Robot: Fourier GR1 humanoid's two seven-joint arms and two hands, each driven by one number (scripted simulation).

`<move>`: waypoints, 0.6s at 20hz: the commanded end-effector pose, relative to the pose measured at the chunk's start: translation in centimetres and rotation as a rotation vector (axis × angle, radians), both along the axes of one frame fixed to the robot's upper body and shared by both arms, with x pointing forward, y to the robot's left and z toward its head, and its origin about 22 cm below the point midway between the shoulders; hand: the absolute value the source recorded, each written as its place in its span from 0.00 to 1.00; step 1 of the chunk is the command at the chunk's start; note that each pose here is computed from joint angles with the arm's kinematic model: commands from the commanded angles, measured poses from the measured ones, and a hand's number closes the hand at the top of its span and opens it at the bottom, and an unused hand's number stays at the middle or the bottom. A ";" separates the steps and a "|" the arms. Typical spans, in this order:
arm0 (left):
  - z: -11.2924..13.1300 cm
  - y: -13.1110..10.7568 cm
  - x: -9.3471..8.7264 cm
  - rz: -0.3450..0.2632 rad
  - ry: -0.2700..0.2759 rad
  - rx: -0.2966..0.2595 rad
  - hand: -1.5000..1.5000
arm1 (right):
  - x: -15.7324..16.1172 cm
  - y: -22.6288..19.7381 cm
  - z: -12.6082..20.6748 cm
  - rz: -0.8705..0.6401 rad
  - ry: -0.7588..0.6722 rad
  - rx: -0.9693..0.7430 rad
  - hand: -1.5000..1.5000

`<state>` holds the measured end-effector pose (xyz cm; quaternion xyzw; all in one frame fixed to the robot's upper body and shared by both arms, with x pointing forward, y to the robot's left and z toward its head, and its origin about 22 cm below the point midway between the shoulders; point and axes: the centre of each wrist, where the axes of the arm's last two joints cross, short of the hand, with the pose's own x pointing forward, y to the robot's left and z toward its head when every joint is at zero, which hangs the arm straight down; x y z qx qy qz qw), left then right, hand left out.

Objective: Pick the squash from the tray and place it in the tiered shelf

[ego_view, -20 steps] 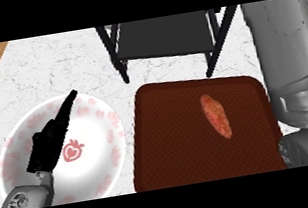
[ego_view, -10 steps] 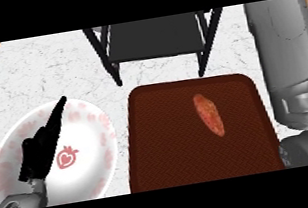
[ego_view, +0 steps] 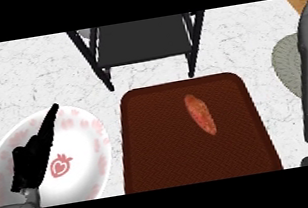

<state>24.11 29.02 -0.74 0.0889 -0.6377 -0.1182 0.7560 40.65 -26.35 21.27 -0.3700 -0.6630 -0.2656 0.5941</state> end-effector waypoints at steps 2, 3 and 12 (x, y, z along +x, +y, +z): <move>-1.9 -1.5 -1.2 -0.013 0.101 -0.044 0.50 | -5.0 -3.4 -1.1 0.067 0.010 -0.050 0.00; -2.4 -1.7 -0.6 -0.019 0.104 -0.038 0.50 | -5.5 -4.2 -0.6 0.062 0.028 -0.054 0.00; -2.2 -2.1 -1.1 -0.042 0.090 -0.036 0.50 | -12.0 -6.3 -2.5 0.105 0.105 -0.107 0.00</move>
